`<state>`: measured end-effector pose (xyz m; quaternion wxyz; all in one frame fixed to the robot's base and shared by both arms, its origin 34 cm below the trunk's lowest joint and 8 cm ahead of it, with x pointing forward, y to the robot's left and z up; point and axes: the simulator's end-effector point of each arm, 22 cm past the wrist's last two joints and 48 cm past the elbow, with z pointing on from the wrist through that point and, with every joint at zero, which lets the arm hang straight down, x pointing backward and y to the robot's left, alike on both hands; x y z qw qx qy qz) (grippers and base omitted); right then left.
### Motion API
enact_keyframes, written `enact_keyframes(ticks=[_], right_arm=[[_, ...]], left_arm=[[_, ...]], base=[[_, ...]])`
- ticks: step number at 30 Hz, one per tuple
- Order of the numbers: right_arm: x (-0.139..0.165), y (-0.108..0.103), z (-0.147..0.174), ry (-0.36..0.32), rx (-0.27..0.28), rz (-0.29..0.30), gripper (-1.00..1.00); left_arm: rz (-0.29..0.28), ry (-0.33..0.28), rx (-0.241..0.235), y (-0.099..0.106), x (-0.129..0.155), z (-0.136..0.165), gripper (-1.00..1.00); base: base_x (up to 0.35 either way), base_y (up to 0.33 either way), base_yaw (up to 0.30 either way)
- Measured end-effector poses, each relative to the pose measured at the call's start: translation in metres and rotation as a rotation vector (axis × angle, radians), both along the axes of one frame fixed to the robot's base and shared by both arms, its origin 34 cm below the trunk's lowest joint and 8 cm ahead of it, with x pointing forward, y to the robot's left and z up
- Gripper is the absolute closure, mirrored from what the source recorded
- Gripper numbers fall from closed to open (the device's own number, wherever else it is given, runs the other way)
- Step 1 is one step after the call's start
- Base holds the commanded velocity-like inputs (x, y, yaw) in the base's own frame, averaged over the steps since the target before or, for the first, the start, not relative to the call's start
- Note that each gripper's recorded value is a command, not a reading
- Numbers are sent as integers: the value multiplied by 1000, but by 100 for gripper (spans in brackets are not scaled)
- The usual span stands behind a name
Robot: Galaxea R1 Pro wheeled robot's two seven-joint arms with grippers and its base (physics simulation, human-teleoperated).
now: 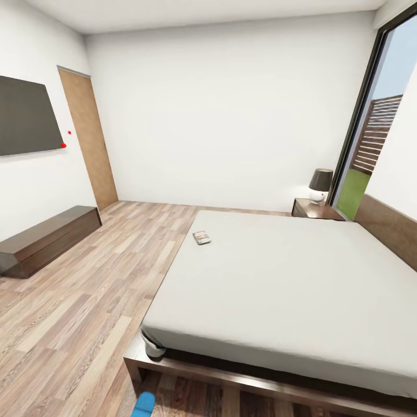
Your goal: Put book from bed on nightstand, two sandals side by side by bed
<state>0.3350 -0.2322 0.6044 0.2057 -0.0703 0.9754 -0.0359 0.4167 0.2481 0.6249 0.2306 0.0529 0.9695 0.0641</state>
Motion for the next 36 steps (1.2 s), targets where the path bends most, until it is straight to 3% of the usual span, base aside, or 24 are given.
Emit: enact_keyframes(ticks=[36], right_arm=[[9, 1, -34, -3, 2, 0, 100]], left_arm=[[1, -1, 0, 0, 8, -34, 100]], base=[[0, 0, 0]])
